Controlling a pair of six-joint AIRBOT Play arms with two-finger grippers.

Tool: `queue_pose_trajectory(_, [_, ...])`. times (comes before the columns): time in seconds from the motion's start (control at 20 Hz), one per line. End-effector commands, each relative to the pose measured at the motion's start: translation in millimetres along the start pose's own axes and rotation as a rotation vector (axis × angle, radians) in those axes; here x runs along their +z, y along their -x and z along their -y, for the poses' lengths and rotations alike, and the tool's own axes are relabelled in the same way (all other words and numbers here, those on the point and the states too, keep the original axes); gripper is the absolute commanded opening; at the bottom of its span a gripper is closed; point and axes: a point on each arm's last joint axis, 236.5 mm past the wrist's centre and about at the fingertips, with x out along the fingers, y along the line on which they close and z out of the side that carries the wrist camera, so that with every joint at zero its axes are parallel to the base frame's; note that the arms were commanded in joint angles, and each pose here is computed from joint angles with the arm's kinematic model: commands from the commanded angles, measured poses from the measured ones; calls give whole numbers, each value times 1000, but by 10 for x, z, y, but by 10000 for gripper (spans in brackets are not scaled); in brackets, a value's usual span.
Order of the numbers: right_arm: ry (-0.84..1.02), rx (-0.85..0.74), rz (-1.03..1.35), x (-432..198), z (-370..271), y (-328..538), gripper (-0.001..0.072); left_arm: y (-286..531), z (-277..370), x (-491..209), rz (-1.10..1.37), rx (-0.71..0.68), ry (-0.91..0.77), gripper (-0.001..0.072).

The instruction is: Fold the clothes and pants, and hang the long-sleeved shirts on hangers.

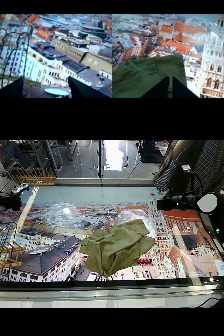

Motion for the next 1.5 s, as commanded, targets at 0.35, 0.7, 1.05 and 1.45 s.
queue_pose_trajectory(0.35, [1,1,-1,-2,-5,-4,92,0,0,2,0,0,0,587])
queue_pose_trajectory(0.7, [421,-82,52,169,187,34,92,5,48,130,55,-20,5,587])
queue_pose_trajectory(1.05, [133,168,116,253,-464,189,92,92,402,-553,-240,-168,36,588])
queue_pose_trajectory(1.45, [96,500,-305,-751,-1131,517,24,181,1315,-1655,-604,-574,-140,620])
